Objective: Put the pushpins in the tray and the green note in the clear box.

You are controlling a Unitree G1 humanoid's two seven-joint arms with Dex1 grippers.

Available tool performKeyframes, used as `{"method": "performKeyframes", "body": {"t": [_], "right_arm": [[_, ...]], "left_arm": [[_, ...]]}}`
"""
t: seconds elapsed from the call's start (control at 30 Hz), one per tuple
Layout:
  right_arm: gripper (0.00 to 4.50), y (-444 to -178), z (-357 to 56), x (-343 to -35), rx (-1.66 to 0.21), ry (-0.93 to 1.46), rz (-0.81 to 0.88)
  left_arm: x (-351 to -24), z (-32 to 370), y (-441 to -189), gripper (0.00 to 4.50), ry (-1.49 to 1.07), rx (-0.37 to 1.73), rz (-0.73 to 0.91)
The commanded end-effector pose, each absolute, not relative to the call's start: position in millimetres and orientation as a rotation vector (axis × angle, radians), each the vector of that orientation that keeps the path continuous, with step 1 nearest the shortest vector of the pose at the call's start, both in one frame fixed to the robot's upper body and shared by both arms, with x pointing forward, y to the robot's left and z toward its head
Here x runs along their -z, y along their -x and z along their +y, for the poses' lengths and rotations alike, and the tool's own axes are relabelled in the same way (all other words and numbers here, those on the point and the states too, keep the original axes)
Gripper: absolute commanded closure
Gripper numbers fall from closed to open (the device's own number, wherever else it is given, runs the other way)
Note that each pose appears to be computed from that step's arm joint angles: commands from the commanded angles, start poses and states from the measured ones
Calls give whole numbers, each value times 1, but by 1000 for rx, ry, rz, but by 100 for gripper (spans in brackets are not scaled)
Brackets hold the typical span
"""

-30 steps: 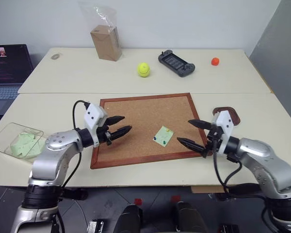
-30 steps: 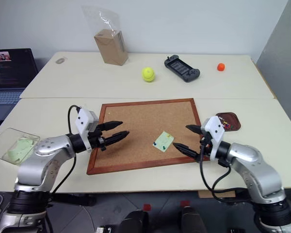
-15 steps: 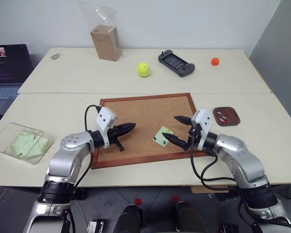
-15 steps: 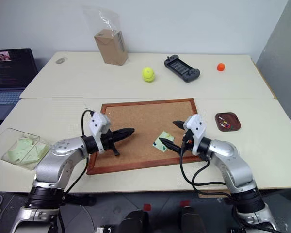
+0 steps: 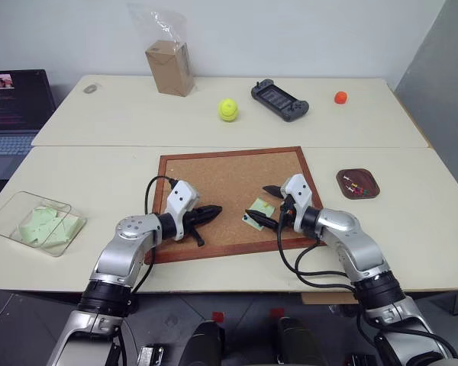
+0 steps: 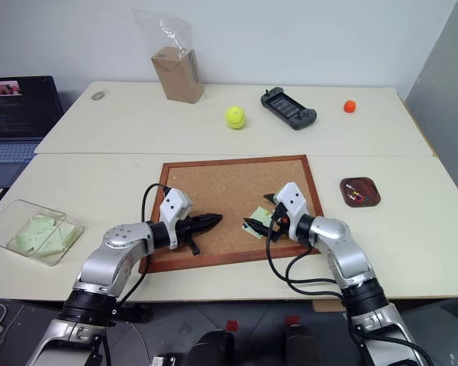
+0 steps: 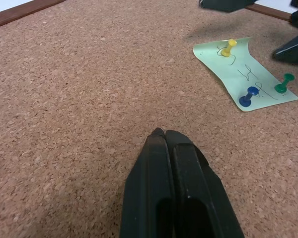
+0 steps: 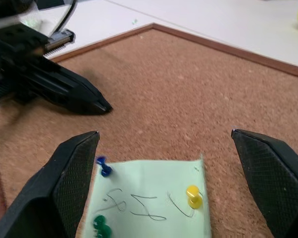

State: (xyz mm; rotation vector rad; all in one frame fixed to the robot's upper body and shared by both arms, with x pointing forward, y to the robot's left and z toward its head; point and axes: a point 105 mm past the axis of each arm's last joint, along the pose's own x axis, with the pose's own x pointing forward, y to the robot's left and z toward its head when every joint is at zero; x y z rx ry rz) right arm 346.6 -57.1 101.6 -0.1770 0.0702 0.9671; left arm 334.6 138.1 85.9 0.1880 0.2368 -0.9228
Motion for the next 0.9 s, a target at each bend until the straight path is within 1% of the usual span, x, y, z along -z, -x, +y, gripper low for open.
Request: {"method": "performKeyframes", "body": {"t": [0.03,0.1,0.17,0.3,0.37,0.5,0.67,0.7,0.73,0.8,0.9], "right_arm": [[17,-350,-54,-109,-978,204,22],[43,-350,-55,-108,-979,203,23],[88,-351,-56,-108,-979,199,19],[158,-352,-56,-106,-978,213,20],[203,-353,-57,-106,-975,217,20],[271,-359,-61,-105,-947,257,8],[379,-365,-65,-107,-919,271,-8],[395,-365,-66,-107,-916,275,-12],[422,-366,-67,-107,-912,275,-15],[445,-367,-67,-107,-911,279,-19],[445,-366,-66,-106,-914,286,-20]], "left_arm": [[-77,134,-329,449,-193,958,277],[-77,135,-329,450,-193,956,278],[-77,135,-329,450,-196,955,278],[-78,135,-330,450,-202,946,274],[-78,135,-330,450,-203,946,272],[-81,133,-331,450,-203,950,263],[-80,133,-330,450,-207,952,262],[-80,133,-330,450,-208,951,262],[-80,133,-330,450,-209,949,262],[-80,133,-330,450,-211,947,262],[-81,133,-330,450,-212,944,259]]}}
